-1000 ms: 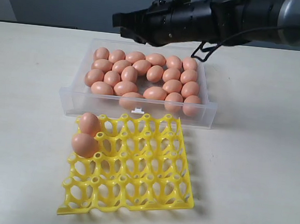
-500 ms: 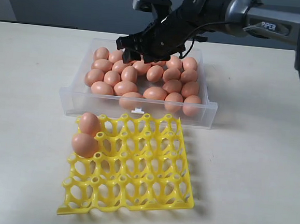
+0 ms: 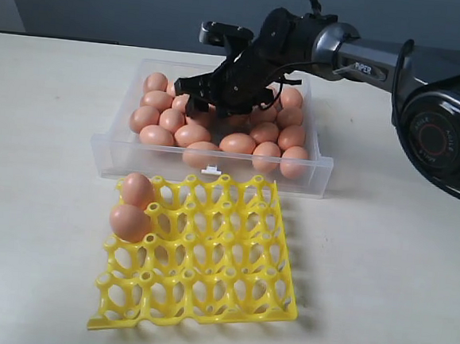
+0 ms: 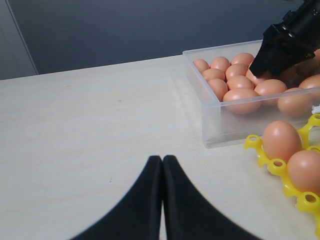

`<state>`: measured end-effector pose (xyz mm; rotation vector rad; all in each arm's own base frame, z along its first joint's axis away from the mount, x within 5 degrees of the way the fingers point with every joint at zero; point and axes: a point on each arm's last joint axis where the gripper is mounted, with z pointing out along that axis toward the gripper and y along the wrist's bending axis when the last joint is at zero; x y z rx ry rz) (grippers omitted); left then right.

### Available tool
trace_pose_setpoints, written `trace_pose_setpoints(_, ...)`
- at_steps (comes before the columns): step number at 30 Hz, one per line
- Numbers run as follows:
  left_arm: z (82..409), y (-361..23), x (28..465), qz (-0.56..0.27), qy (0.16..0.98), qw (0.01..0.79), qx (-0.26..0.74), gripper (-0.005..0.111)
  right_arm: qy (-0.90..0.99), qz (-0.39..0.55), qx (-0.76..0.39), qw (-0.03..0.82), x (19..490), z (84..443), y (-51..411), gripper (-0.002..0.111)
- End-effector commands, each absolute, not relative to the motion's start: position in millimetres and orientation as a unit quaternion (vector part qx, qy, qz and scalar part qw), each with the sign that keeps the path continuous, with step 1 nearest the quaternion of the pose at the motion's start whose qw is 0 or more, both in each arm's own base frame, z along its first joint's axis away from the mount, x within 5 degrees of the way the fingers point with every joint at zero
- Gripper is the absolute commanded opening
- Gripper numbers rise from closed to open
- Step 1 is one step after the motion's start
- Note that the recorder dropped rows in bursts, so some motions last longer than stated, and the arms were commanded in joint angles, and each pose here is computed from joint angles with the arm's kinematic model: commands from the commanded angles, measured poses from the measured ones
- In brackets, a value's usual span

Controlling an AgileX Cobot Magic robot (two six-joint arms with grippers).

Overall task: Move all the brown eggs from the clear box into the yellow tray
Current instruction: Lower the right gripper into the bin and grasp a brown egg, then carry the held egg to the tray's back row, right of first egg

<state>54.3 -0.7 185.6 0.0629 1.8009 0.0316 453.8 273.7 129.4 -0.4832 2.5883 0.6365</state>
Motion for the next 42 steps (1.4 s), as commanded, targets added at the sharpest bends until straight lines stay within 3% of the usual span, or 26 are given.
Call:
trace_pose_setpoints(1, 185.4, -0.5, 54.3, 0.015, 0.78, 0.625, 0.025, 0.0, 0.934, 0.226, -0.172, 0.218, 456.5, 125.6, 272.4, 0.058)
trace_pose_setpoints(6, 185.4, -0.5, 54.3, 0.015, 0.78, 0.625, 0.025, 0.0, 0.932, 0.227, -0.167, 0.23, 458.8, 124.6, 272.6, 0.052)
trace_pose_setpoints(12, 185.4, -0.5, 54.3, 0.015, 0.78, 0.625, 0.025, 0.0, 0.933, 0.23, -0.165, 0.223, 457.8, 122.8, 273.1, 0.036)
trace_pose_setpoints(18, 185.4, -0.5, 54.3, 0.015, 0.78, 0.625, 0.025, 0.0, 0.938, 0.227, -0.164, 0.206, 457.0, 107.4, 273.0, 0.045)
trace_pose_setpoints(21, 185.4, -0.5, 54.3, 0.015, 0.78, 0.625, 0.025, 0.0, 0.939, 0.229, -0.159, 0.203, 457.2, 102.1, 273.5, 0.033)
trace_pose_setpoints(25, 185.4, -0.5, 54.3, 0.015, 0.78, 0.625, 0.025, 0.0, 0.937, 0.231, -0.157, 0.21, 458.0, 105.1, 273.7, 0.004)
trace_pose_setpoints(31, 185.4, -0.5, 54.3, 0.015, 0.78, 0.625, 0.025, 0.0, 0.927, 0.231, -0.178, 0.236, 457.8, 134.7, 273.1, -0.001)
trace_pose_setpoints(37, 185.4, -0.5, 54.3, 0.015, 0.78, 0.625, 0.025, 0.0, 0.899, 0.24, -0.212, 0.299, 449.3, 205.0, 269.9, -0.001)
trace_pose_setpoints(42, 185.4, -0.5, 54.3, 0.015, 0.78, 0.625, 0.025, 0.0, 0.884, 0.226, -0.212, 0.351, 418.6, 241.8, 248.2, -0.001)
